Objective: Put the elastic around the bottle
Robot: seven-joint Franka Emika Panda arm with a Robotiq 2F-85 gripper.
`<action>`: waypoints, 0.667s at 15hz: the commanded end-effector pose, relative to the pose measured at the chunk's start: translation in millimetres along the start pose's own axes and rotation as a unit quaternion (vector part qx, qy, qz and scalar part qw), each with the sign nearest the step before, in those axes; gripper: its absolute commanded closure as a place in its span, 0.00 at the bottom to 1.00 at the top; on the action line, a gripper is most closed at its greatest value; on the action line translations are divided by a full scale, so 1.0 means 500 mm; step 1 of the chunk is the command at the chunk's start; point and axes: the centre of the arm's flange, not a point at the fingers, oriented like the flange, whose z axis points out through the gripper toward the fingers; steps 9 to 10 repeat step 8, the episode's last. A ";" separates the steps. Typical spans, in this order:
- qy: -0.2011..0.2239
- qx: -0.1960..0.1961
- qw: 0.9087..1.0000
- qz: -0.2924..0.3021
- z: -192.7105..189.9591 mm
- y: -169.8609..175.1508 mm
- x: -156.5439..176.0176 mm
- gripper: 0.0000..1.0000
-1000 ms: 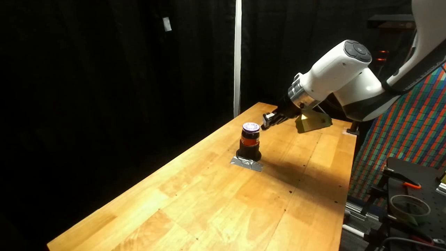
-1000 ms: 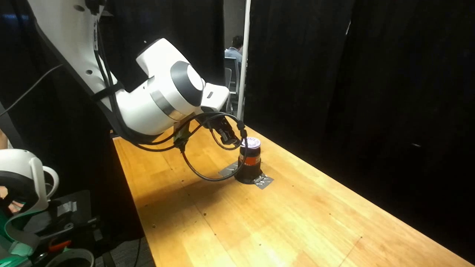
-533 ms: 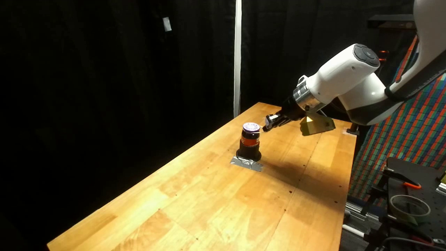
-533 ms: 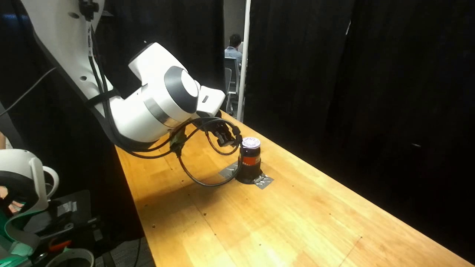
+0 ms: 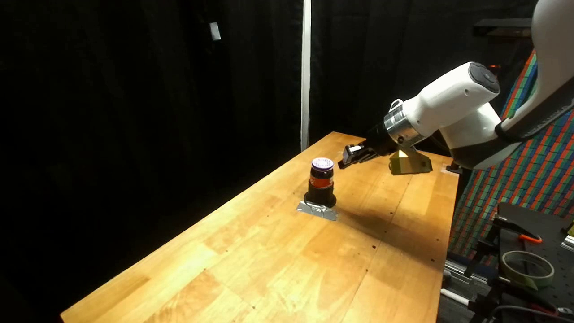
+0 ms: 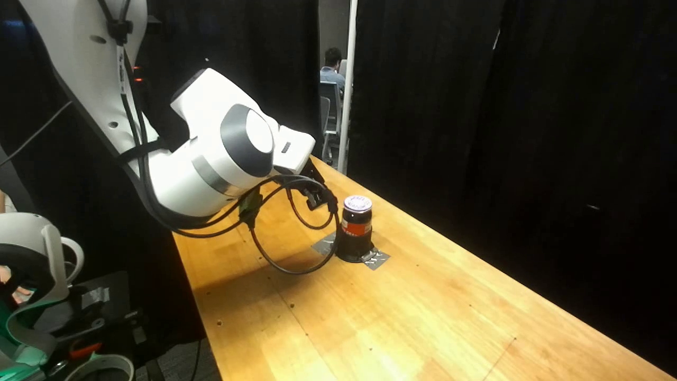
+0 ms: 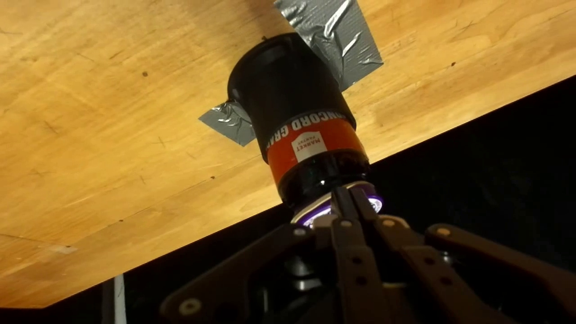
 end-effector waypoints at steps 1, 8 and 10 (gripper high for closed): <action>-0.007 0.007 1.000 0.013 -0.015 0.024 -0.029 0.67; -0.027 0.005 1.000 0.002 -0.002 0.013 -0.036 0.67; -0.027 0.005 1.000 0.002 -0.002 0.013 -0.036 0.67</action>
